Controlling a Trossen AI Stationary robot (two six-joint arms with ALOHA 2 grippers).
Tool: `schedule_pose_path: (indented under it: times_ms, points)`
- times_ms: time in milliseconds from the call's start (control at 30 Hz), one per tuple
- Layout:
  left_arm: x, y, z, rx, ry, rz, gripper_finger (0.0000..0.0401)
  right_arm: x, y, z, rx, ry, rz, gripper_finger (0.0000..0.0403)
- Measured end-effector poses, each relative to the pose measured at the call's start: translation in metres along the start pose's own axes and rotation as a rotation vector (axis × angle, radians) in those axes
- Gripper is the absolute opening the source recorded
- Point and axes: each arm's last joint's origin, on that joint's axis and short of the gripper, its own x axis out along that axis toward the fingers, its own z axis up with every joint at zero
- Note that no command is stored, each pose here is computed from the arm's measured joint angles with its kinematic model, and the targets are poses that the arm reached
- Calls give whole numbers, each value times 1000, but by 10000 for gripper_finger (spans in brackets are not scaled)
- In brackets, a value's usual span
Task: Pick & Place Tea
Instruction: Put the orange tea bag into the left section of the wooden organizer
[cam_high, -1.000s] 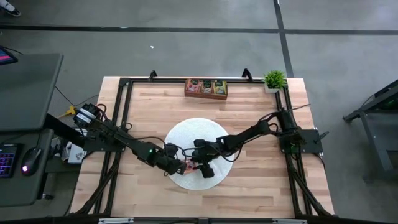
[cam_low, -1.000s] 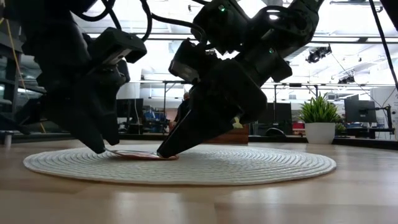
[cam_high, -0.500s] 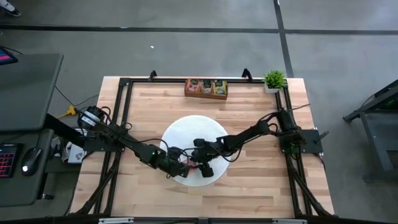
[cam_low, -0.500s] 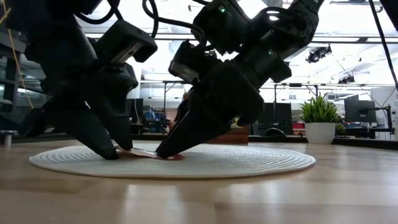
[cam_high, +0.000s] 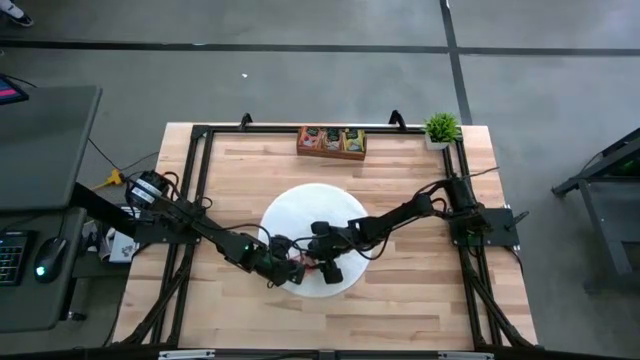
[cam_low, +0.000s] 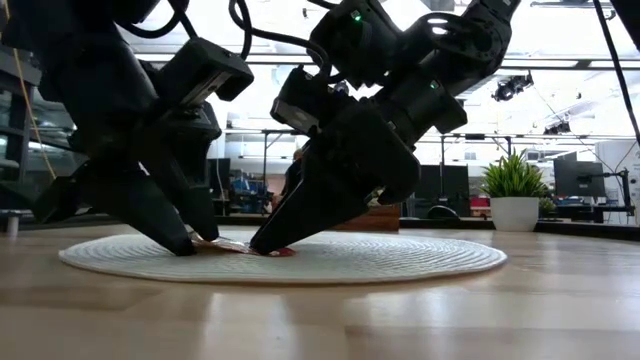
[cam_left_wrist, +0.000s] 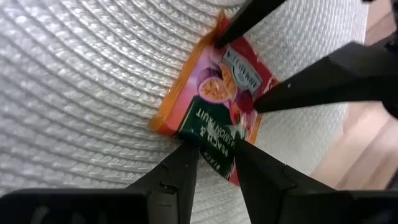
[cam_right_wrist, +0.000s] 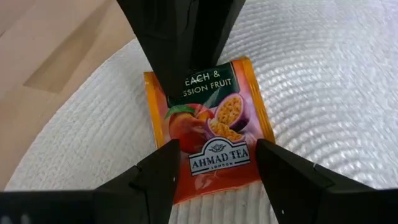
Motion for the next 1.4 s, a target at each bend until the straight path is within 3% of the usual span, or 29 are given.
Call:
schedule_pose_path:
  times_ms: [200,433,767,1133,1400]
  points:
    - [0,1,1,1,-35,1,93,0,0,0,1,-1,-1,208]
    - [1,1,2,24,-58,-2,9,0,0,0,1,-1,-1,208]
    - [1,0,2,53,-71,-4,2,-11,1,8,25,-4,-2,209]
    - [-2,0,4,90,-82,-5,0,-69,-2,46,28,-36,-96,209]
    - [-23,-8,10,199,-126,-38,0,-110,-19,56,64,0,-177,209]
